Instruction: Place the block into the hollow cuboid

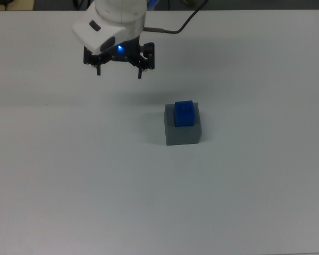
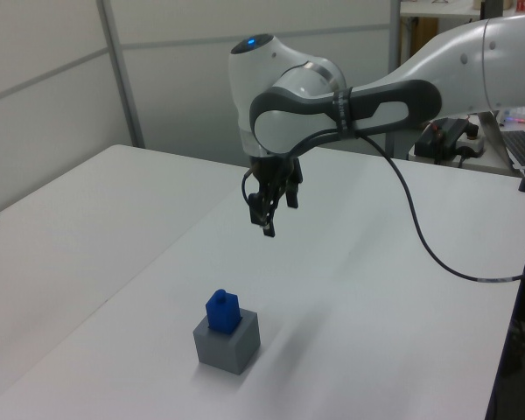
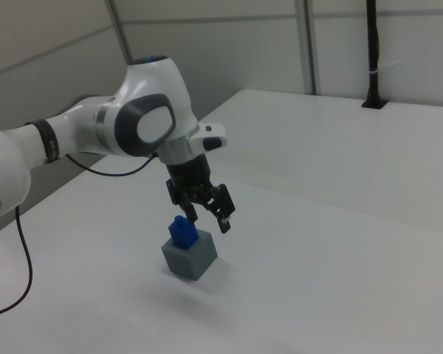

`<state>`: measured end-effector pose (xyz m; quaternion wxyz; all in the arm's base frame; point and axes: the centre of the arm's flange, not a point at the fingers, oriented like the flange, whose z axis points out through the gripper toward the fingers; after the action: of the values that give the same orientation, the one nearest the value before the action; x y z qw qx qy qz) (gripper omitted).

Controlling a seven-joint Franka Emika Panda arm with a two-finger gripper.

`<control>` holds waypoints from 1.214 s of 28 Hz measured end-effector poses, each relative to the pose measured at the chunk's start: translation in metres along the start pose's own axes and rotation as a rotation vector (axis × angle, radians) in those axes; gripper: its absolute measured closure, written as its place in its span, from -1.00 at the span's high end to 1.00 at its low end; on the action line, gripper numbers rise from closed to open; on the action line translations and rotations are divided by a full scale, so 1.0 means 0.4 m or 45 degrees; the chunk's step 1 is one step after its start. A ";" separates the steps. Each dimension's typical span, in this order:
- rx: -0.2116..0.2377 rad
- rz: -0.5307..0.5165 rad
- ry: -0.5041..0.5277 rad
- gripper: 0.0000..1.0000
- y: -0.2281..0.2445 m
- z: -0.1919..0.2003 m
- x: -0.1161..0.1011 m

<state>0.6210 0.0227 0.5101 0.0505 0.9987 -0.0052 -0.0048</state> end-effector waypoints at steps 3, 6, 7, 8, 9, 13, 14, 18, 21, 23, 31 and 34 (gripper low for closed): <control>0.035 0.010 -0.016 1.00 -0.006 0.017 0.005; 0.045 0.013 -0.021 1.00 -0.007 0.022 0.006; 0.047 0.014 -0.021 1.00 -0.007 0.022 0.006; 0.048 0.015 -0.021 1.00 -0.007 0.021 0.006; 0.049 0.015 -0.020 1.00 -0.007 0.021 0.006; 0.050 0.015 -0.020 1.00 -0.007 0.021 0.006; 0.050 0.015 -0.020 1.00 -0.007 0.021 0.006; 0.050 0.015 -0.020 1.00 -0.007 0.021 0.006; 0.050 0.015 -0.022 1.00 -0.008 0.023 0.007; 0.049 0.015 -0.025 1.00 -0.008 0.027 0.008; 0.047 0.015 -0.033 1.00 -0.009 0.036 0.010; 0.051 0.013 -0.032 1.00 -0.008 0.035 0.011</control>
<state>0.6252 0.0243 0.4957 0.0304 0.9993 -0.0110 -0.0169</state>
